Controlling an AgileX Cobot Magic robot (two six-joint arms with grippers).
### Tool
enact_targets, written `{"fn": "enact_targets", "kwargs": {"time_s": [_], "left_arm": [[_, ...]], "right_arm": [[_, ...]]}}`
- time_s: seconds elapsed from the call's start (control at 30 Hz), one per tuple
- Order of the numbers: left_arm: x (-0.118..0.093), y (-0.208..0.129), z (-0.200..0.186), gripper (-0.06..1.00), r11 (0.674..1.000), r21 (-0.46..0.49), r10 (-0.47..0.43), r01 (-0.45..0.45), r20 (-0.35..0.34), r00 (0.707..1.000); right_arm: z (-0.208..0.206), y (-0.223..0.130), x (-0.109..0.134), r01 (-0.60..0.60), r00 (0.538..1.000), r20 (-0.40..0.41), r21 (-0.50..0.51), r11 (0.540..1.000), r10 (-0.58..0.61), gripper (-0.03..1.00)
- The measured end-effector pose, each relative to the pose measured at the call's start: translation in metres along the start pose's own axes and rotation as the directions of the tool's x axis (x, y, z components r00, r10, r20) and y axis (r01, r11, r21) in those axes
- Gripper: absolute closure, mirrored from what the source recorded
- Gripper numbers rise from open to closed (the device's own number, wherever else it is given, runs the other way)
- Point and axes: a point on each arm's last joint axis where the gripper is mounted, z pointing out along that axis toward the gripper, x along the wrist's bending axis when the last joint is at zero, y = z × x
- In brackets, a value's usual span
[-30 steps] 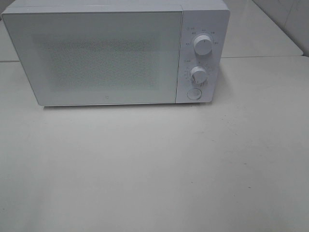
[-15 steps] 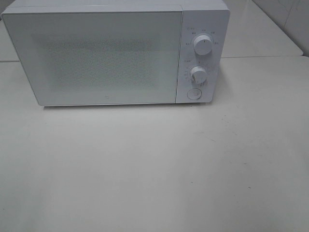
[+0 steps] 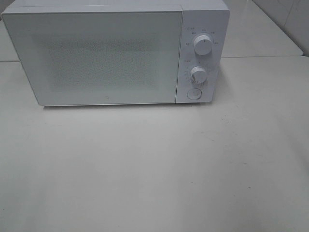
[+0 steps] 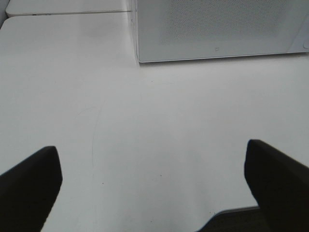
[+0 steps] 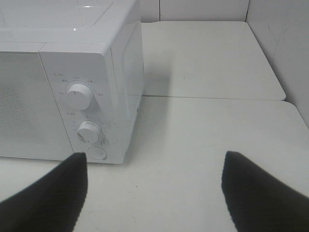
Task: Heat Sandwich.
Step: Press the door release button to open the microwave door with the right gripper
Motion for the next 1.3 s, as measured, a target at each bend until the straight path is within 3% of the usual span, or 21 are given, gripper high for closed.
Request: {"fn": "enact_targets", "kwargs": {"time_s": [0.23, 0.53, 0.87, 0.97, 1.3], "left_arm": [[0.000, 0.000, 0.000, -0.02, 1.000, 0.000, 0.000, 0.000, 0.000, 1.000], [0.000, 0.000, 0.000, -0.02, 1.000, 0.000, 0.000, 0.000, 0.000, 1.000], [0.000, 0.000, 0.000, -0.02, 1.000, 0.000, 0.000, 0.000, 0.000, 1.000], [0.000, 0.000, 0.000, -0.02, 1.000, 0.000, 0.000, 0.000, 0.000, 1.000], [0.000, 0.000, 0.000, -0.02, 1.000, 0.000, 0.000, 0.000, 0.000, 1.000]], "right_arm": [[0.030, 0.004, 0.000, 0.000, 1.000, -0.002, -0.023, 1.000, 0.000, 0.21], [0.067, -0.021, 0.000, 0.013, 1.000, 0.001, -0.099, 0.995, -0.013, 0.21], [0.088, -0.050, -0.008, -0.051, 0.995, 0.075, -0.125, 0.991, 0.061, 0.21], [0.095, -0.059, -0.002, -0.083, 0.993, 0.071, -0.120, 0.989, 0.092, 0.21], [0.119, -0.083, 0.031, -0.010, 0.999, 0.037, -0.064, 0.998, 0.013, 0.21]]}}
